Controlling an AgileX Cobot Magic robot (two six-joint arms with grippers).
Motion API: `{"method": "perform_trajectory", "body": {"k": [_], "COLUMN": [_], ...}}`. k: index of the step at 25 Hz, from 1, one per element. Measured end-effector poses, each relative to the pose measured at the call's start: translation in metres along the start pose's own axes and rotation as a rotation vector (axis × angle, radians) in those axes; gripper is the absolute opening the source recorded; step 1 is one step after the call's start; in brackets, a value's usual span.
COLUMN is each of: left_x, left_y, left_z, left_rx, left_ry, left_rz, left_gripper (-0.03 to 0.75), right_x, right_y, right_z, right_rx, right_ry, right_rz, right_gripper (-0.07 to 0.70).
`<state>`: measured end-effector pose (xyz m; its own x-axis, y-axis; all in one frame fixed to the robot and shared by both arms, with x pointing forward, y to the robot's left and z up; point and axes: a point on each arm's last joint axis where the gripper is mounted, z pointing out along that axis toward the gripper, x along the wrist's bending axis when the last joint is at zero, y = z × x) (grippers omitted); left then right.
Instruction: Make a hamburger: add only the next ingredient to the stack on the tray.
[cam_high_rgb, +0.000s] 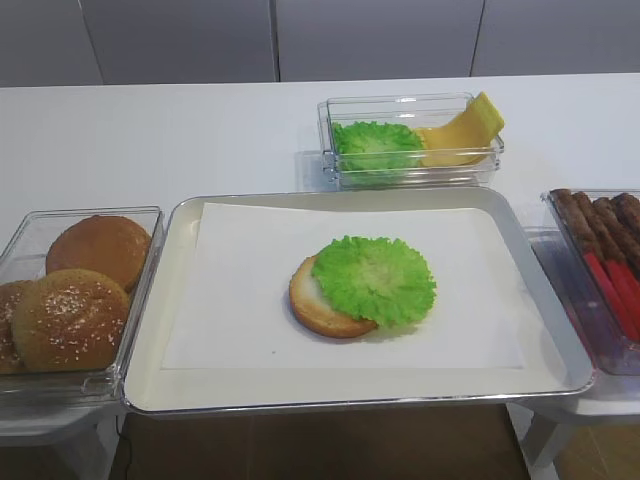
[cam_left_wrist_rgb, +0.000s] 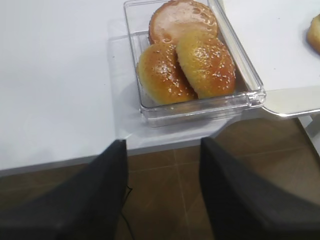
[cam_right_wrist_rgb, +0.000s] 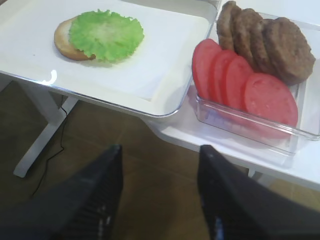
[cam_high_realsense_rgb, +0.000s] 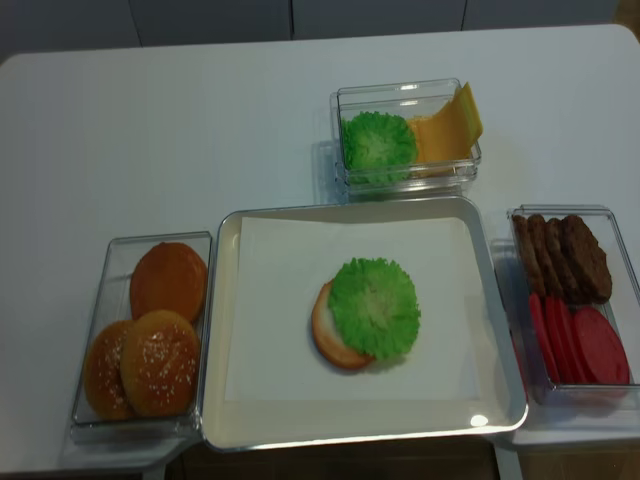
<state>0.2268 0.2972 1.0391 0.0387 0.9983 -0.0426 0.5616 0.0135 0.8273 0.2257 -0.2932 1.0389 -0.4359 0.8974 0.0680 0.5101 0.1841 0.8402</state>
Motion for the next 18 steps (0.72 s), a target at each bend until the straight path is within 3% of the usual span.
{"method": "perform_trajectory", "body": {"k": [10, 18], "left_x": [0.0, 0.0], "left_y": [0.0001, 0.0001], "left_z": [0.0, 0.0], "left_rx": [-0.002, -0.002], "left_ry": [0.0, 0.0], "left_rz": [0.0, 0.0], "left_gripper": [0.353, 0.352], "right_x": [0.0017, 0.002], "right_y": [0.0015, 0.0019], "right_z": [0.0025, 0.0031], "right_rx": [-0.015, -0.019], "right_ry": [-0.191, -0.237], "right_rz": [0.122, 0.152], "right_gripper": [0.334, 0.269]}}
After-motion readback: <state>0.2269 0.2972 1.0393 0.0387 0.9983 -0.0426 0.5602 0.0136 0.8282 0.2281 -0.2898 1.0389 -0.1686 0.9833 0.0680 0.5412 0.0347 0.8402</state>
